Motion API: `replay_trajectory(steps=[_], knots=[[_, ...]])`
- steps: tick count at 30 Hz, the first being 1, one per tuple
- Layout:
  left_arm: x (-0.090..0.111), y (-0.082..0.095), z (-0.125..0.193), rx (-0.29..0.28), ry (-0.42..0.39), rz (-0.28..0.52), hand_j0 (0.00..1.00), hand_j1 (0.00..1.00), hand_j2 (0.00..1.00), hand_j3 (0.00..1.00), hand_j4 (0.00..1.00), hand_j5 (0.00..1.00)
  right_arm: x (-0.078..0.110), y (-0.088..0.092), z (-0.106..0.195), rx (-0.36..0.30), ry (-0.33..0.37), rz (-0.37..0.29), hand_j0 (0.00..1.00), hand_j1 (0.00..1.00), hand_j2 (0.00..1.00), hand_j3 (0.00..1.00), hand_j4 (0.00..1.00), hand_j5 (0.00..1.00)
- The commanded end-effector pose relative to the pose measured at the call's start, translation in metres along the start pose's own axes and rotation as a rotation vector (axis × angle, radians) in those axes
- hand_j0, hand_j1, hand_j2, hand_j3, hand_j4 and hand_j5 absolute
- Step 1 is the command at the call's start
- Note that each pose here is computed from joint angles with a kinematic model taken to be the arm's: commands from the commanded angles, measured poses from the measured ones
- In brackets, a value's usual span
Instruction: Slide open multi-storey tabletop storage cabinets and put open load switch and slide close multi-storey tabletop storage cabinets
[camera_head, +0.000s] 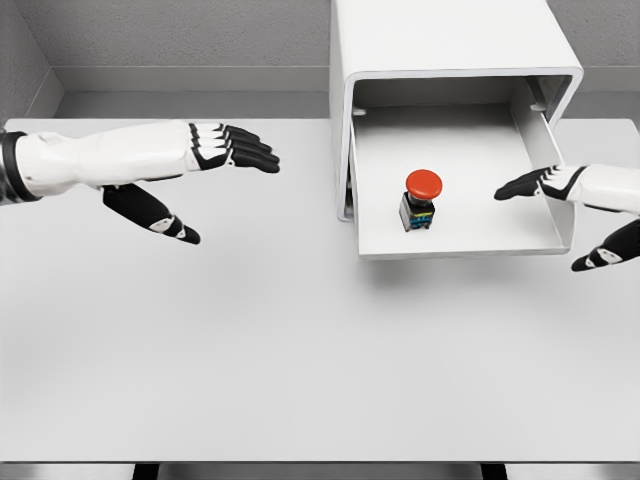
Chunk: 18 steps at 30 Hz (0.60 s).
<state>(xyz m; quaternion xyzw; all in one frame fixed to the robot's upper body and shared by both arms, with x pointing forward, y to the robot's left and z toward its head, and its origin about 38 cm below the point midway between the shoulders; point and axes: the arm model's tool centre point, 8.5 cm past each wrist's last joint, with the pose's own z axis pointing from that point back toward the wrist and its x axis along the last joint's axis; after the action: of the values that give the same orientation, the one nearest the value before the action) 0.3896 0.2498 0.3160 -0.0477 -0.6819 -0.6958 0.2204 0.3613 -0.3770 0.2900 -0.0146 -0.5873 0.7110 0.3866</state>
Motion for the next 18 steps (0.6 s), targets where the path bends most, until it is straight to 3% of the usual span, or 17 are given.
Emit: replay_trajectory(steps=[1, 14, 18], knots=[[0.0, 0.001, 0.002, 0.002, 0.004, 0.006, 1.0, 1.0, 1.0, 1.0, 1.0, 1.0, 0.0, 0.0, -0.002, -0.018, -0.009, -0.017, 1.0, 1.0, 1.0, 1.0, 1.0, 1.0], [-0.001, -0.005, 0.003, 0.003, 0.006, 0.019, 1.0, 1.0, 1.0, 1.0, 1.0, 1.0, 0.0, 0.007, -0.026, -0.031, -0.067, -0.031, 1.0, 1.0, 1.0, 1.0, 1.0, 1.0], [-0.001, -0.005, 0.003, -0.001, 0.008, 0.021, 1.0, 1.0, 1.0, 1.0, 1.0, 1.0, -0.012, 0.008, -0.024, -0.035, -0.036, -0.041, 1.0, 1.0, 1.0, 1.0, 1.0, 1.0]])
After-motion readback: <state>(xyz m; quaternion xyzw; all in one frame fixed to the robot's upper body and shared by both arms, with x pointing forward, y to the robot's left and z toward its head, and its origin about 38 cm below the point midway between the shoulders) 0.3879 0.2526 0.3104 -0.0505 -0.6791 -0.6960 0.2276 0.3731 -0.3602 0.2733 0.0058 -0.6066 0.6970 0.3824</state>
